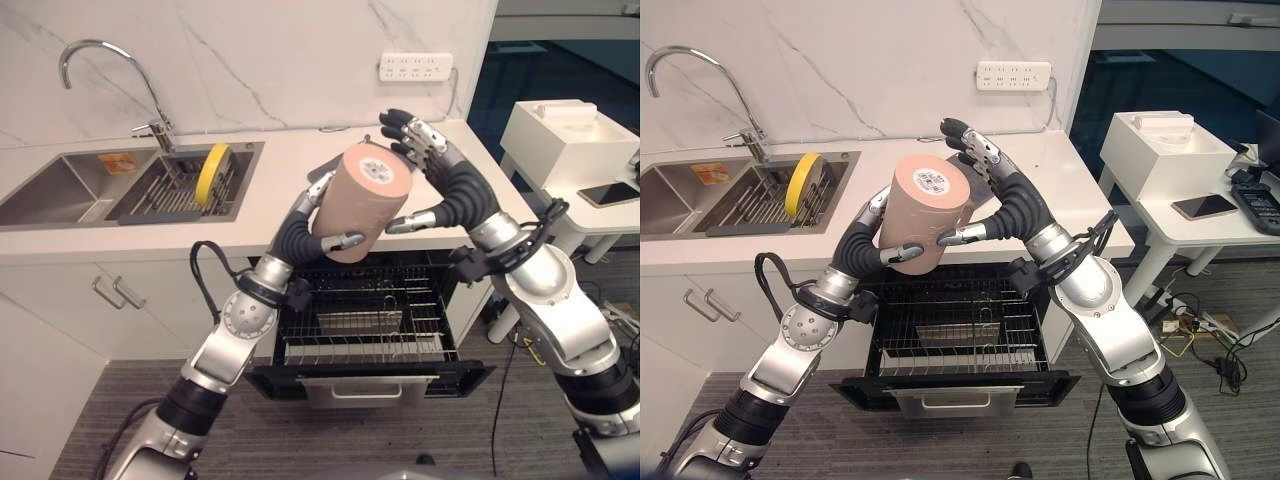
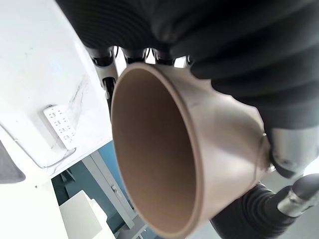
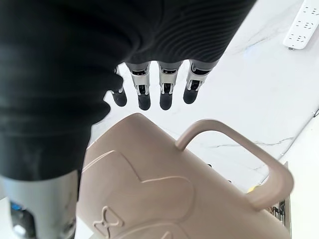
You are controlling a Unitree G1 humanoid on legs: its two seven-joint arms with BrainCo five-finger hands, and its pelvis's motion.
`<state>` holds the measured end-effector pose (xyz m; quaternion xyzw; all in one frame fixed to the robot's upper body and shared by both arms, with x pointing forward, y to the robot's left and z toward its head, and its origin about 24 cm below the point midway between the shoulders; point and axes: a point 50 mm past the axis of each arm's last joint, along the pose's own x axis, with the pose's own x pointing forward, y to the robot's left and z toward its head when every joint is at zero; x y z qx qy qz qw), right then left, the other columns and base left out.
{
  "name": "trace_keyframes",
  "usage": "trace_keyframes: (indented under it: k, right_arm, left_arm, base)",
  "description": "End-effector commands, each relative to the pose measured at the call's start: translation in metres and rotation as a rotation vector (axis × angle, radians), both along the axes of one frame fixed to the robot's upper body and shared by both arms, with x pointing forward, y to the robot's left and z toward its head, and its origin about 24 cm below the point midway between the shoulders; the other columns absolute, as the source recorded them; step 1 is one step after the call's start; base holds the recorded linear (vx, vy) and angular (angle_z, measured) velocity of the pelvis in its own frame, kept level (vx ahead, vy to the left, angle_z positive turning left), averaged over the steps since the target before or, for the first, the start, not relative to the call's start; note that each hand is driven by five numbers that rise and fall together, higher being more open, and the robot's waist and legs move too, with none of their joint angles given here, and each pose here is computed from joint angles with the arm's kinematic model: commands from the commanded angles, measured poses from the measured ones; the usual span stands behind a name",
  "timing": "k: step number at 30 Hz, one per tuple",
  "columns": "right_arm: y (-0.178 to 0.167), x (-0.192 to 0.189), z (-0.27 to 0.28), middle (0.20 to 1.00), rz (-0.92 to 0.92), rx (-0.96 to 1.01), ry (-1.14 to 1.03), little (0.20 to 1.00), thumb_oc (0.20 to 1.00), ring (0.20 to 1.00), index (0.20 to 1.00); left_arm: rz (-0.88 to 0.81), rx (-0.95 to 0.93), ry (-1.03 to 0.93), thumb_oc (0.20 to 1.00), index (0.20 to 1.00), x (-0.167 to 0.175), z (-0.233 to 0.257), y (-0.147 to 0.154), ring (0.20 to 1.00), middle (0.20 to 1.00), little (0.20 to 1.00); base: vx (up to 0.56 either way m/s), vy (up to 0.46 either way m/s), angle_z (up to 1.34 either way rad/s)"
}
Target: Place the dishes in the dishwasher.
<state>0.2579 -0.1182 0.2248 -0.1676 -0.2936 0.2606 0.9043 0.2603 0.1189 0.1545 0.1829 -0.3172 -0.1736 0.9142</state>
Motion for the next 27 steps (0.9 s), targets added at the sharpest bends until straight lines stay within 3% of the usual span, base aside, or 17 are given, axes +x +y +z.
trace_keyframes:
  k: [1, 4, 5, 6, 8, 24, 25, 26, 27]
  right_arm:
    - [0.010, -0.009, 0.037, 1.000, 0.057, 0.057, -0.177, 1.000, 1.000, 1.000, 1.000]
    - [0.011, -0.008, 0.036, 1.000, 0.059, 0.049, -0.169, 1.000, 1.000, 1.000, 1.000]
    - [0.011, -0.009, 0.035, 0.824, 0.063, 0.047, -0.167, 0.824, 0.824, 0.824, 0.824]
    - [0.011, -0.009, 0.035, 0.523, 0.063, 0.045, -0.167, 0.523, 0.523, 0.523, 0.523]
    - [0.011, -0.009, 0.034, 0.200, 0.062, 0.038, -0.164, 0.200, 0.200, 0.200, 0.200]
    - [0.010, -0.004, 0.027, 0.200, 0.058, -0.014, -0.105, 0.200, 0.200, 0.200, 0.200]
    - [0.010, -0.004, 0.027, 0.539, 0.056, -0.009, -0.106, 0.539, 0.539, 0.539, 0.539]
    - [0.010, -0.004, 0.027, 1.000, 0.054, -0.002, -0.105, 1.000, 1.000, 1.000, 1.000]
    - [0.010, -0.003, 0.027, 1.000, 0.053, 0.001, -0.103, 1.000, 1.000, 1.000, 1.000]
  left_arm:
    - [-0.077, 0.004, -0.184, 0.200, 0.200, -0.003, 0.040, -0.008, 0.200, 0.200, 0.200]
    - [-0.081, 0.008, -0.184, 0.200, 0.200, -0.004, 0.040, -0.009, 0.200, 0.200, 0.200]
    - [-0.081, 0.008, -0.184, 0.200, 0.200, -0.004, 0.040, -0.008, 0.200, 0.200, 0.200]
    - [-0.081, 0.008, -0.183, 0.200, 0.200, -0.004, 0.040, -0.008, 0.200, 0.200, 0.200]
    - [-0.080, 0.008, -0.183, 0.200, 0.200, -0.004, 0.040, -0.008, 0.200, 0.200, 0.200]
    - [-0.077, 0.017, -0.215, 0.200, 0.200, -0.005, 0.044, -0.005, 0.200, 0.200, 0.200]
    - [-0.077, 0.018, -0.215, 0.200, 0.200, -0.005, 0.044, -0.005, 0.200, 0.200, 0.200]
    - [-0.077, 0.018, -0.215, 0.200, 0.200, -0.005, 0.044, -0.005, 0.200, 0.200, 0.200]
    - [-0.077, 0.018, -0.216, 0.200, 0.200, -0.005, 0.045, -0.005, 0.200, 0.200, 0.200]
  base:
    - [0.00, 0.000, 0.00]
    - [0.00, 0.000, 0.00]
    - [0.00, 0.000, 0.00]
    - [0.00, 0.000, 0.00]
    - [0.00, 0.000, 0.00]
    - [0.00, 0.000, 0.00]
    - [0.00, 0.000, 0.00]
    - [0.00, 0.000, 0.00]
    - [0.00, 0.000, 0.00]
